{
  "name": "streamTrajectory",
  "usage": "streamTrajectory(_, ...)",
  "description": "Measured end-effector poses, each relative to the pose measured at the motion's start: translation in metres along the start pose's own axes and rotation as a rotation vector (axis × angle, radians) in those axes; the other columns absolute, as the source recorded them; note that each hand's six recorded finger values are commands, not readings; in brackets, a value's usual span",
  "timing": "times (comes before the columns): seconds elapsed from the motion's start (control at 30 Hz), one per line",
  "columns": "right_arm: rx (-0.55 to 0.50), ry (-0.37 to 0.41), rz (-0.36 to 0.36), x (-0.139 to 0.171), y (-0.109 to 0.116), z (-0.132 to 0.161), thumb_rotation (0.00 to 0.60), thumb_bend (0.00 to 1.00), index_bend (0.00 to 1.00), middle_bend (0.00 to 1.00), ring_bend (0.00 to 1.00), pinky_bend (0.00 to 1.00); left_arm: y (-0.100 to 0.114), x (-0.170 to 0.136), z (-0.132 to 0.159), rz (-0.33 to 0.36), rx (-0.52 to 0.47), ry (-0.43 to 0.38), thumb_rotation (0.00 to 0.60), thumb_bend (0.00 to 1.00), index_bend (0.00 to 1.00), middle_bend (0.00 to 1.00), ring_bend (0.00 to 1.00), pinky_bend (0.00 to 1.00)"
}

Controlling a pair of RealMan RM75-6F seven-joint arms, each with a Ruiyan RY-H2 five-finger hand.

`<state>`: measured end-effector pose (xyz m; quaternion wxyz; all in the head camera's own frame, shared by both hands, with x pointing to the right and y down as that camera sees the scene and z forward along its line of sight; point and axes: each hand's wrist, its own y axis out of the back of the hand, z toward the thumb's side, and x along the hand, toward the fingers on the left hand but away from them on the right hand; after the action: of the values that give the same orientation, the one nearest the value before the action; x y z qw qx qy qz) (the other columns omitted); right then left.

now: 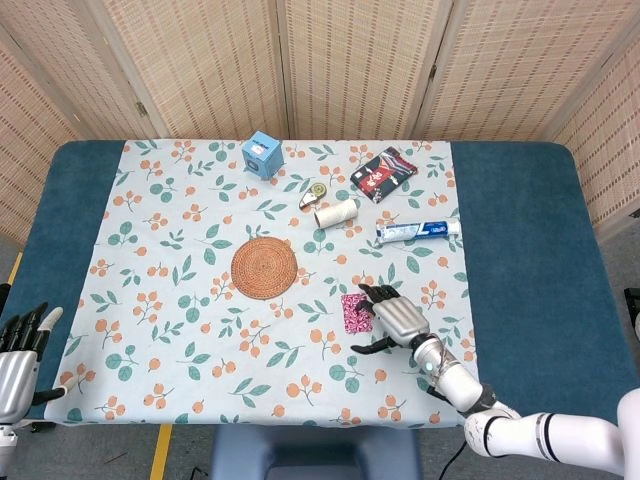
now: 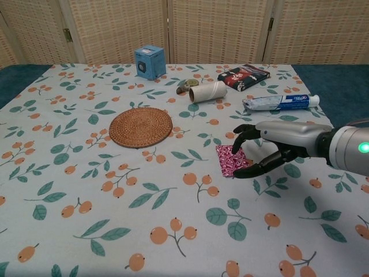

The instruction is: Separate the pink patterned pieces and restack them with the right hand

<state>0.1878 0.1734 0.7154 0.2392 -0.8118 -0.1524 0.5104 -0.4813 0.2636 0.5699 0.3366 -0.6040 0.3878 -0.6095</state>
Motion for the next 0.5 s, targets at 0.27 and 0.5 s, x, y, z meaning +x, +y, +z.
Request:
streamTrajectory(0.27, 0.011, 0.006, 0.005, -0.0077, -0.0042, 0.0084, 0.239, 0.21, 0.24, 0.00, 0.00, 0.00, -0.0027, -0.0006, -0.0029, -0.008, -0.004, 0.005, 0.600, 0.17, 0.10, 0.00, 0.08, 0.00)
streamTrajectory(0.5, 0.027, -0.004, 0.021, -0.0102, -0.0101, 0.0068, 0.238, 0.21, 0.24, 0.00, 0.00, 0.00, -0.0041, -0.0013, -0.0048, -0.013, -0.007, 0.010, 0.600, 0.17, 0.10, 0.00, 0.08, 0.00)
